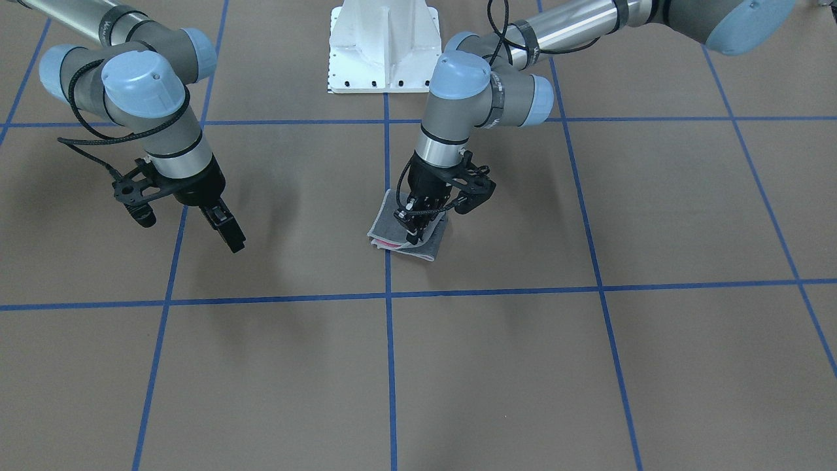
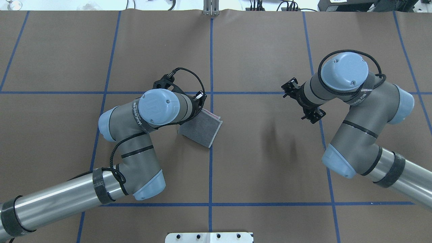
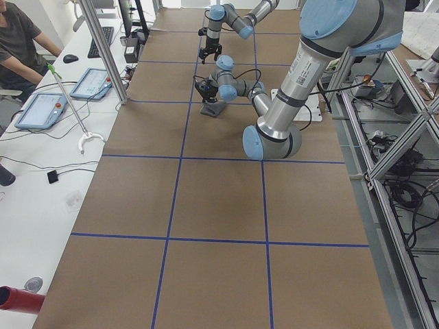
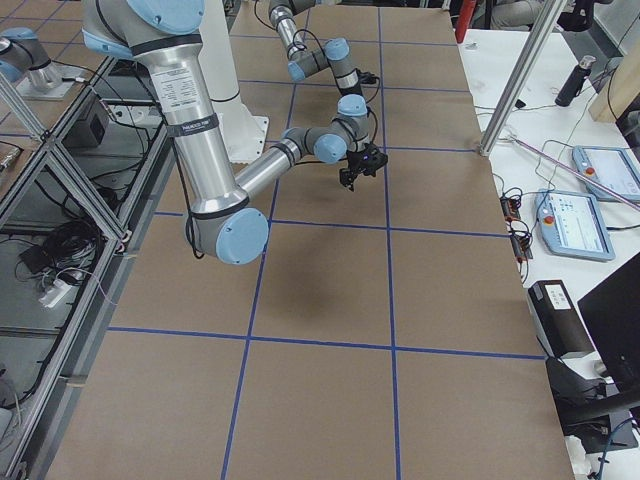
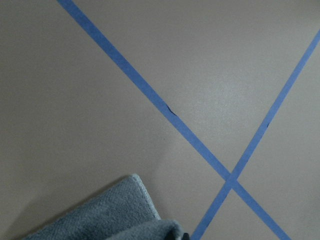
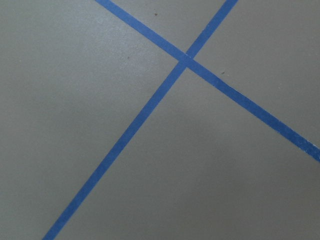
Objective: Fold towel twice with both arms
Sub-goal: 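Lift the strip's near end with the left gripper and fold it over, then lay the folded end onto the strip's far half with the left gripper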
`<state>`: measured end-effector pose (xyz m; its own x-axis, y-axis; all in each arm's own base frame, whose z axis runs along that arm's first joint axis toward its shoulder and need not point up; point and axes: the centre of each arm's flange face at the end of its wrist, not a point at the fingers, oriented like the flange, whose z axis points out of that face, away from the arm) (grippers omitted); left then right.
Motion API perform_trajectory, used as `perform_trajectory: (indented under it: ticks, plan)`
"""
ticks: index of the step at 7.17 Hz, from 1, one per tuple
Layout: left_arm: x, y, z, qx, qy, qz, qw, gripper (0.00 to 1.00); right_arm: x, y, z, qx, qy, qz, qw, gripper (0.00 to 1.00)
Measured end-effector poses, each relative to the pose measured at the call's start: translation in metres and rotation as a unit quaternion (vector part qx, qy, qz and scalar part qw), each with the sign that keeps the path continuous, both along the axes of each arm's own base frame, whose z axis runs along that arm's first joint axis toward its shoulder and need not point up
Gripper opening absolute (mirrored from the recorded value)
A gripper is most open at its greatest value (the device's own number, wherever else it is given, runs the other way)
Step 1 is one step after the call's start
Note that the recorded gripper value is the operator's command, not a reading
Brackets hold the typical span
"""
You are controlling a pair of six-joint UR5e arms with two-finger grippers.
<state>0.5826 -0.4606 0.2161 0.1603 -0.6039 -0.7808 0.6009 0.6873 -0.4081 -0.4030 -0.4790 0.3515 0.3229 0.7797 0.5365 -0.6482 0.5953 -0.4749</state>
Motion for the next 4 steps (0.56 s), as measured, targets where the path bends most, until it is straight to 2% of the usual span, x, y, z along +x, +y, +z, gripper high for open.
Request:
perform_trajectory:
  ticks: [4]
  plan:
    - [-0.0012, 0.0028, 0.0062, -0.013, 0.004, 0.023, 0.9996, 0.00, -0.0021, -0.0002, -0.0056, 0.001, -0.004, 0.001, 1.0000, 1.00]
